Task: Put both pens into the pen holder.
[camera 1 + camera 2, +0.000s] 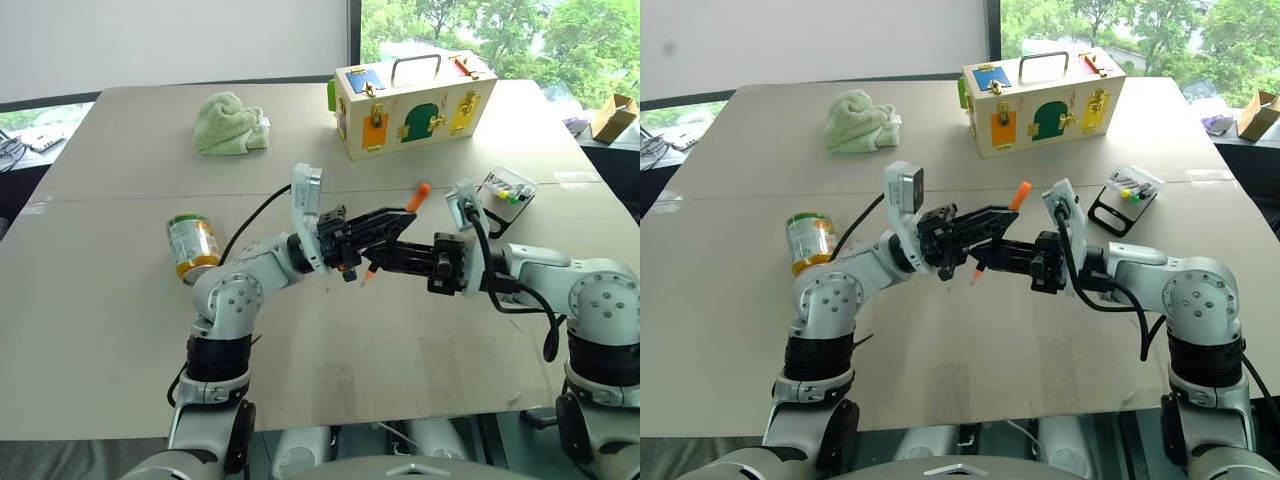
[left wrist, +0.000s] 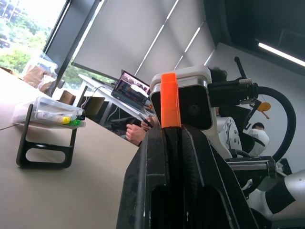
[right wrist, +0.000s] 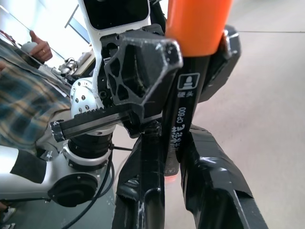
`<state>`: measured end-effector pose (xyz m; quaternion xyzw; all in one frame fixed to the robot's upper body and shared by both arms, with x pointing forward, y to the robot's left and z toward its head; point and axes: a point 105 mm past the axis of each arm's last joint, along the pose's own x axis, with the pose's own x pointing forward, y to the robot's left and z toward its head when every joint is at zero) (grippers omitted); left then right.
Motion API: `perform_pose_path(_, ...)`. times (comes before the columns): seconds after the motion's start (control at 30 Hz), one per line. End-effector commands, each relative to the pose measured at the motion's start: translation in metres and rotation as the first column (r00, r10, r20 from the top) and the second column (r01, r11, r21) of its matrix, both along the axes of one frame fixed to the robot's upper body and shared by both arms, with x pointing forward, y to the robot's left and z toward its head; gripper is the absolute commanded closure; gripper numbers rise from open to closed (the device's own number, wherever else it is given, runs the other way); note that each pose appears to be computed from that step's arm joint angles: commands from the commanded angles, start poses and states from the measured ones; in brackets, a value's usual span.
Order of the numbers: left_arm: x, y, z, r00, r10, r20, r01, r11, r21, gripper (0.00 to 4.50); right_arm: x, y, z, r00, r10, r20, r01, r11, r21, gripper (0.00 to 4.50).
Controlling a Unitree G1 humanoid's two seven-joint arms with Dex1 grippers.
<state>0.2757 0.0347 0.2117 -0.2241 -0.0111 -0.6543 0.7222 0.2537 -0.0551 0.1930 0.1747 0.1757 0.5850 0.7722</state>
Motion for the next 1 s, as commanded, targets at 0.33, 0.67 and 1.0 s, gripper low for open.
perform_pose_path(0.33, 0.052, 0.043, 0.01, 0.936, 0.245, 0.253, -0.297, 0.936, 0.19, 1.9, 0.069, -0.046, 0.005, 0.706, -0.326, 0.629, 0.497, 0.861, -0.111, 4.49)
perform_pose_path(0.67, 0.043, 0.037, 0.034, 0.857, 0.179, 0.484, -0.365, 0.873, 0.323, 1.9, 0.086, -0.143, 0.051, 0.06, -0.342, 0.938, 0.842, 0.522, 0.137, 4.49)
perform_pose_path(1.0, 0.051, 0.032, 0.035, 0.856, 0.222, 0.468, -0.406, 0.848, 0.341, 1.9, 0.089, -0.14, 0.033, 0.119, -0.336, 0.934, 0.837, 0.54, 0.088, 4.49)
